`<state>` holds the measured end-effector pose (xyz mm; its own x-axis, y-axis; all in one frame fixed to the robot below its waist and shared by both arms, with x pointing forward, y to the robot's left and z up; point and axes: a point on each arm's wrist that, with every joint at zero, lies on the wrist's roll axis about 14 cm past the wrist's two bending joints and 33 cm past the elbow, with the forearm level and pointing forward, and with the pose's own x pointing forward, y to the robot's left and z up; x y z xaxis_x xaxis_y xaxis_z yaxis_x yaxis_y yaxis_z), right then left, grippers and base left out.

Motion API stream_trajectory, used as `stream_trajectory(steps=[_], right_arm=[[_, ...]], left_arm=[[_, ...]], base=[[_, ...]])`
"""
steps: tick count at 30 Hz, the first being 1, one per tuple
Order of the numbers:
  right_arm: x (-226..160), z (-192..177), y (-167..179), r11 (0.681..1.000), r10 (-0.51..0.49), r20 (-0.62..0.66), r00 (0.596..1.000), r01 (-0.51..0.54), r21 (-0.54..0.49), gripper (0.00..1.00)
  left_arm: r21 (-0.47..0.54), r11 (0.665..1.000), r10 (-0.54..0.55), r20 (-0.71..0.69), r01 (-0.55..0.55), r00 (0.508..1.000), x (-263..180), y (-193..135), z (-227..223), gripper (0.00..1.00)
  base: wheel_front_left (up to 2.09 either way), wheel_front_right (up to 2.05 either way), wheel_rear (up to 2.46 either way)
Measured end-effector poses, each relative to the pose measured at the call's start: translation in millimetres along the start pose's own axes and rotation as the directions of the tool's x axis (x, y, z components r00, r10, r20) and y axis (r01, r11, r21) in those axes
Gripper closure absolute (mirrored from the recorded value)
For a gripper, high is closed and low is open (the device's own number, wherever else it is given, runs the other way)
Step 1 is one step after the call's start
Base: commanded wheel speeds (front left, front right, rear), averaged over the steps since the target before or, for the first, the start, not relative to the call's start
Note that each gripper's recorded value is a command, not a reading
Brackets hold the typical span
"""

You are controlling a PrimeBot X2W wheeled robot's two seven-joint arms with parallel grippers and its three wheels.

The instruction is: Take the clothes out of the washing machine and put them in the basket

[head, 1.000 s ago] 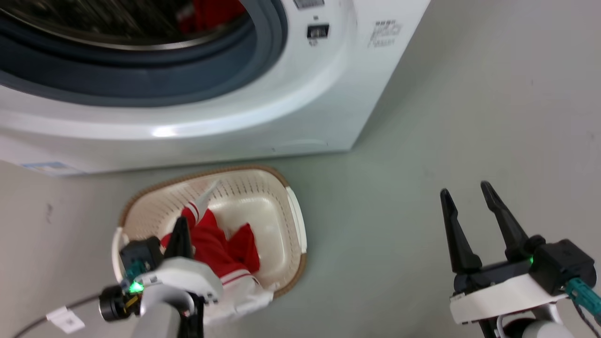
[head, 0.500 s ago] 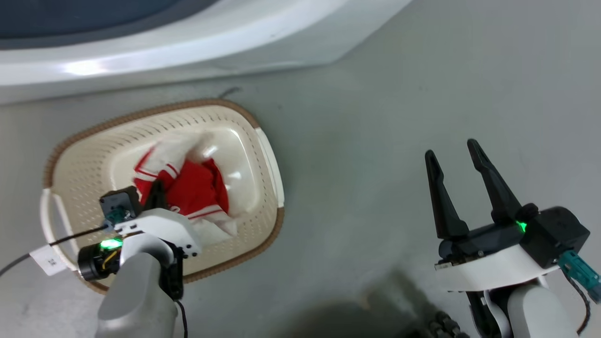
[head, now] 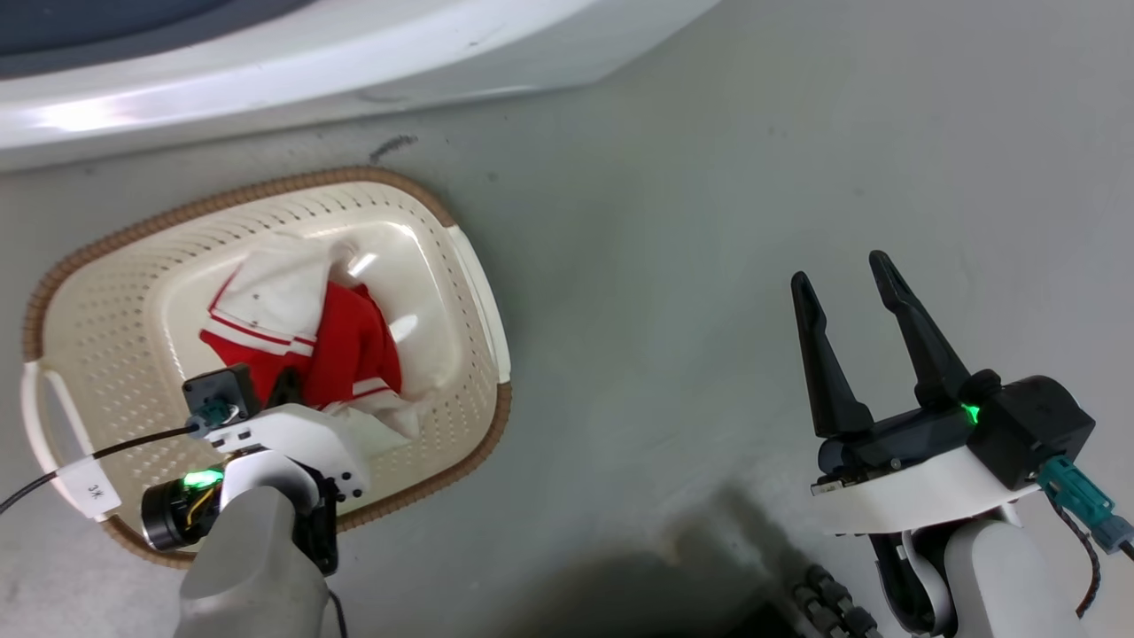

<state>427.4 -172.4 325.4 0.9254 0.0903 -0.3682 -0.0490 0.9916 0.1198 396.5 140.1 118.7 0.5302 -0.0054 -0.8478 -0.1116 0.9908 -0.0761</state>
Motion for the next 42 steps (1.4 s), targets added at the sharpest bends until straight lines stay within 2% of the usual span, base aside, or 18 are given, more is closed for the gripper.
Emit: stream_trajectory(steps=[1,9,15,16,22,28,38,42], right_arm=[[-0.7,3.4,0.4,1.000,0.001,0.010,1.000,-0.001,-0.002,0.00],[-17.6,43.6,0.4,0.999,-0.005,0.106,0.994,0.008,-0.032,0.00],[-42.4,76.5,2.1,0.998,-0.009,0.178,0.984,0.019,-0.058,0.00],[-55.7,94.2,5.0,0.997,-0.004,0.223,0.975,0.020,-0.070,0.00],[-78.6,118.6,10.4,0.996,0.005,0.284,0.959,0.019,-0.083,0.00],[-99.7,139.0,17.1,0.995,0.022,0.335,0.942,0.013,-0.102,0.00],[-113.3,159.0,31.4,0.992,0.066,0.380,0.923,-0.018,-0.129,0.00],[-114.4,163.8,37.8,0.990,0.086,0.389,0.917,-0.034,-0.139,0.00]], left_arm=[[0.000,1.000,-0.004,0.012,0.004,1.000,-2.6,-1.7,4.9,0.00],[0.014,0.999,-0.042,0.134,0.041,0.990,-46.1,-12.0,41.5,0.00],[0.035,0.998,-0.066,0.279,0.059,0.958,-91.1,-13.4,77.8,0.00],[0.041,0.997,-0.073,0.359,0.062,0.930,-116.0,-11.5,95.7,0.00],[0.051,0.996,-0.092,0.504,0.077,0.859,-162.0,-15.9,125.7,0.00],[0.050,0.996,-0.087,0.676,0.071,0.731,-221.2,-14.8,162.9,0.00],[0.094,0.993,-0.116,0.847,0.068,0.519,-305.8,-20.9,198.0,0.00],[0.118,0.990,-0.139,0.880,0.073,0.455,-327.3,-25.9,208.3,0.00]], base=[[0.00,0.00,0.00],[0.00,0.00,0.00],[0.00,0.00,0.00],[0.00,0.00,0.00],[0.00,0.00,0.00],[0.00,0.00,0.00],[0.00,0.00,0.00],[0.00,0.00,0.00]])
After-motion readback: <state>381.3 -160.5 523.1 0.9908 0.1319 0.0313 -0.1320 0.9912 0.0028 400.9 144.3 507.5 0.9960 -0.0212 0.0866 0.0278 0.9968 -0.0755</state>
